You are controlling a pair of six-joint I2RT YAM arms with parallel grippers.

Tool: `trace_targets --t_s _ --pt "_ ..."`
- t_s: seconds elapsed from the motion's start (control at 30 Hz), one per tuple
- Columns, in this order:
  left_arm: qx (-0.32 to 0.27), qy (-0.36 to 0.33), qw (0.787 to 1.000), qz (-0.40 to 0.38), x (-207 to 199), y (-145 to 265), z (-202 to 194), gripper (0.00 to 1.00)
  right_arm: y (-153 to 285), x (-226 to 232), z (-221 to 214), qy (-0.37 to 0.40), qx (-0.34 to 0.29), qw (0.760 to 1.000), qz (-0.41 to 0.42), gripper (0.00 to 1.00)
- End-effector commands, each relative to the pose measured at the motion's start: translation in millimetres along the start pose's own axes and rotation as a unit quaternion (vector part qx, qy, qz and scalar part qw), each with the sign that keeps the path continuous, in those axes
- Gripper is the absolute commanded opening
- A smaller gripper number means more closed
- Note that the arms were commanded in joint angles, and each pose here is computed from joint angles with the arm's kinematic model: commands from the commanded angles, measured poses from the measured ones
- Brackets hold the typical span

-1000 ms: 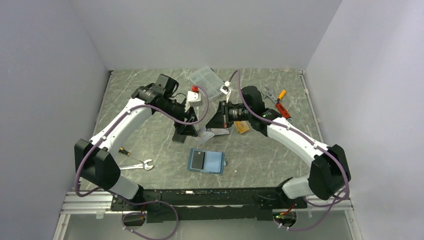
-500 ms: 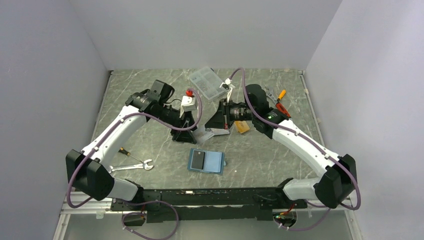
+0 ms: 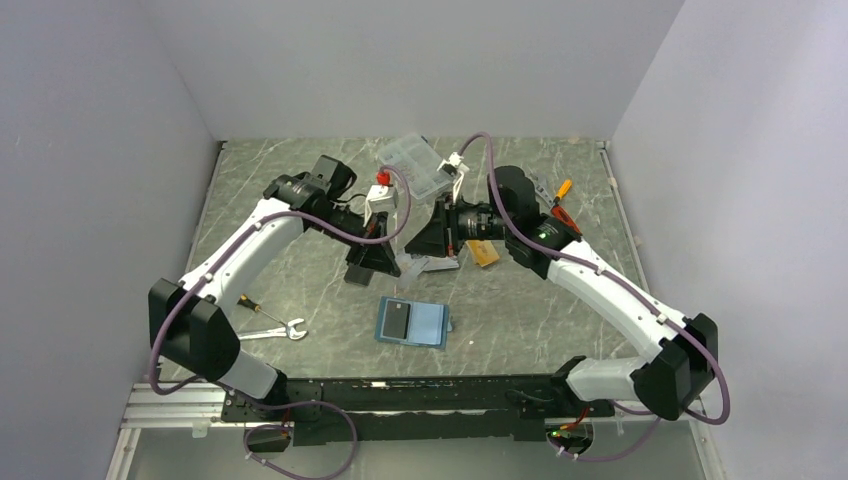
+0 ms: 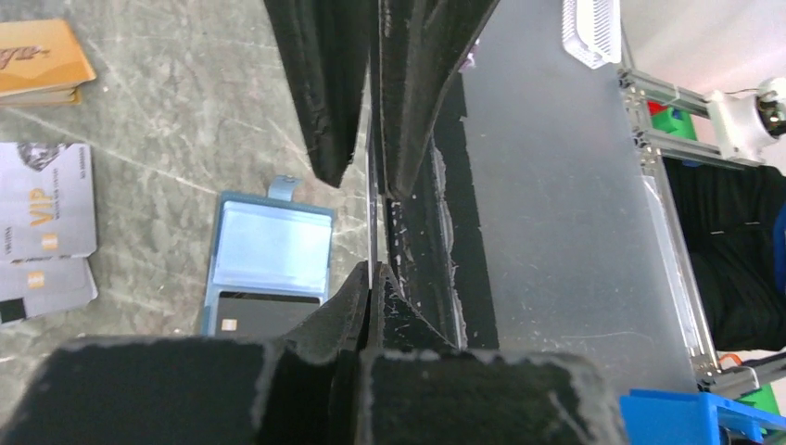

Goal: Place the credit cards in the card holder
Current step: Pick up the credit card from the center of the board.

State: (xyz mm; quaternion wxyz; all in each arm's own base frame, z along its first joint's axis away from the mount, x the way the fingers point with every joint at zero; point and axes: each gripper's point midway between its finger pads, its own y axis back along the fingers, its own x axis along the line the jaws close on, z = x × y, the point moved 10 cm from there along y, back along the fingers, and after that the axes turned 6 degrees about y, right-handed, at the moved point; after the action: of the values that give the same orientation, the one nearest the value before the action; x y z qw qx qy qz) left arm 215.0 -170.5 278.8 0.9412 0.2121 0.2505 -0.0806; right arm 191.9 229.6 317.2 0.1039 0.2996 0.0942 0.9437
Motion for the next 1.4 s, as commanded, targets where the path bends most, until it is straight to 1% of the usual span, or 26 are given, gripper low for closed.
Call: trace_targets --t_s 0.0,0.07,0.1,0.17,0.23,0.33,0.5,0.67,0.8,0.83,0.9,1.0,1.07,1.13,1.2,1.27,1.3,1.37 --pt "-0.032 -0.016 0.998 -0.060 -14 1 16 0.00 12 16 17 0.040 -0.057 0.998 -0.010 0.32" --pt "-0.040 -0.010 0.997 -0.063 -16 3 19 0.00 19 15 14 0.036 -0.067 0.997 -0.021 0.42" --pt "-0.047 -0.007 0.997 -0.065 -17 4 20 0.00 23 14 12 0.034 -0.074 0.996 -0.024 0.45" --pt "-0.058 -0.004 0.996 -0.067 -20 8 24 0.00 31 12 8 0.030 -0.086 0.995 -0.031 0.50" --pt "-0.069 -0.002 0.995 -0.066 -24 12 27 0.00 38 10 3 0.025 -0.100 0.994 -0.036 0.53" --pt "-0.085 -0.003 0.995 -0.060 -30 16 33 0.00 42 10 -4 0.015 -0.118 0.993 -0.029 0.54" --pt "-0.111 0.000 0.993 -0.050 -37 22 41 0.00 38 13 -4 -0.001 -0.140 0.990 0.007 0.54" --pt "-0.118 0.011 0.992 -0.049 -38 22 43 0.00 35 20 3 -0.001 -0.169 0.985 0.034 0.53" --pt "-0.128 0.015 0.991 -0.041 -36 24 43 0.00 31 26 5 0.002 -0.180 0.982 0.053 0.53" --pt "-0.129 0.032 0.990 -0.041 -37 24 44 0.00 29 27 4 0.002 -0.180 0.982 0.056 0.52" --pt "-0.133 0.037 0.990 -0.044 -37 24 44 0.00 26 30 4 0.004 -0.182 0.981 0.060 0.52" --pt "-0.136 0.038 0.989 -0.045 -38 24 45 0.00 22 30 3 -0.002 -0.181 0.982 0.058 0.48" --pt "-0.137 0.037 0.989 -0.042 -40 25 47 0.00 19 29 3 -0.010 -0.181 0.982 0.056 0.41" --pt "-0.139 0.037 0.989 -0.040 -40 25 47 0.00 16 27 3 -0.020 -0.184 0.981 0.054 0.31" --pt "-0.140 0.039 0.989 -0.041 -41 25 47 0.00 14 25 2 -0.030 -0.191 0.980 0.047 0.19" --pt "-0.141 0.043 0.988 -0.042 -41 26 47 0.01 13 22 3 -0.043 -0.204 0.977 0.031 0.03" --pt "-0.142 0.041 0.988 -0.044 -42 26 48 0.02 12 20 2 -0.049 -0.208 0.977 0.023 0.00" --pt "-0.142 0.045 0.988 -0.046 -43 27 48 0.08 13 20 3 -0.052 -0.215 0.975 0.014 0.00"
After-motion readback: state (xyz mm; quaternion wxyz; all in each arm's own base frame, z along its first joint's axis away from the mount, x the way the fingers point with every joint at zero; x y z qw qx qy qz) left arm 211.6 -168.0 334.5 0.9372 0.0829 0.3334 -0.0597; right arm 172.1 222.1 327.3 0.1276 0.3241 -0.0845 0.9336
